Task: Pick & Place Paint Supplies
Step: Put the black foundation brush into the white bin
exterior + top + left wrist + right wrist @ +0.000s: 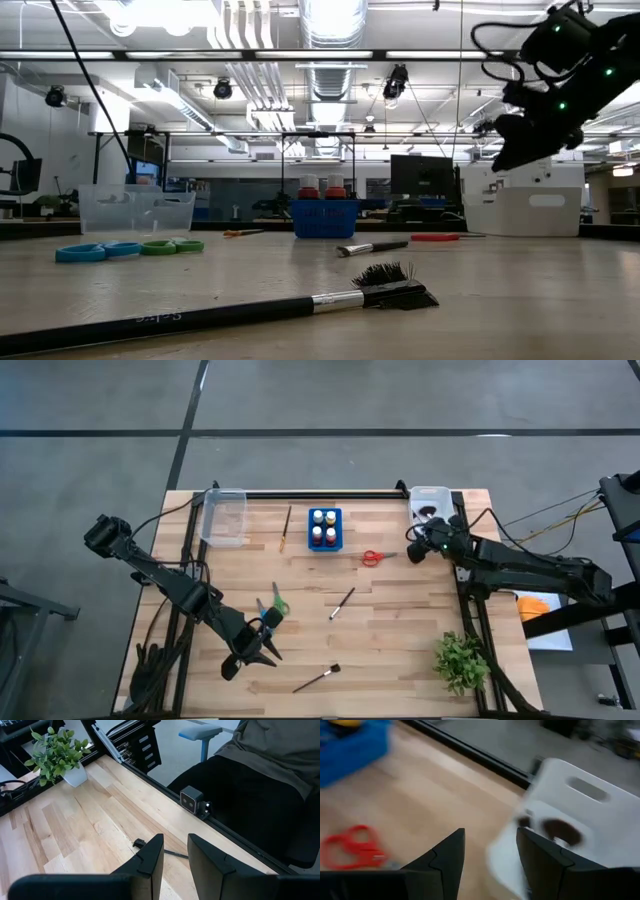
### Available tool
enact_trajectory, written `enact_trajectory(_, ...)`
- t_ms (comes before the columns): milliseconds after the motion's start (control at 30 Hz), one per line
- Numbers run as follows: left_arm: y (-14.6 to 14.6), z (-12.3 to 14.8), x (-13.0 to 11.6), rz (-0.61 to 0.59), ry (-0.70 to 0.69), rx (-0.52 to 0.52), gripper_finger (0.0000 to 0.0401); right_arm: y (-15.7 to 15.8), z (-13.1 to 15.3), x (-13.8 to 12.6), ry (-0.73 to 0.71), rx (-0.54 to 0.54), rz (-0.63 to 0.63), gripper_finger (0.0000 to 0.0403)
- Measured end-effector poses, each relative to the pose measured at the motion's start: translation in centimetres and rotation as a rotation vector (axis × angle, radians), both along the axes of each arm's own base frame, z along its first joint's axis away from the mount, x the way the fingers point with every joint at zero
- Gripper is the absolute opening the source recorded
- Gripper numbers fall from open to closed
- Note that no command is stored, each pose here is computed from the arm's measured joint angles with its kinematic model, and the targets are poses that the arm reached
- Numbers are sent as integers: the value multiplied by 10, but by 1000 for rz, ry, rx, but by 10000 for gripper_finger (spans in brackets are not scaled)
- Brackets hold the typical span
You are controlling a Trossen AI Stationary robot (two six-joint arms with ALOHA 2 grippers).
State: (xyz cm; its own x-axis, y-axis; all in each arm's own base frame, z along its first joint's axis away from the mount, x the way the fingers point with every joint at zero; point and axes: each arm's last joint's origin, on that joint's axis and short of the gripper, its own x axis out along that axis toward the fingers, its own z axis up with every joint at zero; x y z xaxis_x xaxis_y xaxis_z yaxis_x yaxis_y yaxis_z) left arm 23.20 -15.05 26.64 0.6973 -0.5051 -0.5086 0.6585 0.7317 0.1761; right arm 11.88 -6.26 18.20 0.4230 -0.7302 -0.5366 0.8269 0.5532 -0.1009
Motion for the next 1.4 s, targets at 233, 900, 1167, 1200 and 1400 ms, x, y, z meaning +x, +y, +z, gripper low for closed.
enact_trajectory(233, 0, 0, 0, 0, 0, 0, 95, 21, 12, 19, -157, 75, 485, 178)
enact_trajectory(900, 0, 0, 0, 17, -9, 12, 95, 79, 21, 67, -394, 59, 1248, 178)
enact_trajectory(1167, 1, 0, 1, 26, -12, 17, 95, 81, 18, 90, -392, 59, 1262, 178)
enact_trajectory(1200, 1, 0, 1, 27, -12, 16, 95, 82, 19, 94, -388, 66, 1268, 178)
enact_trajectory(1400, 1, 0, 1, 28, -11, 14, 95, 93, 21, 128, -343, 128, 1360, 178)
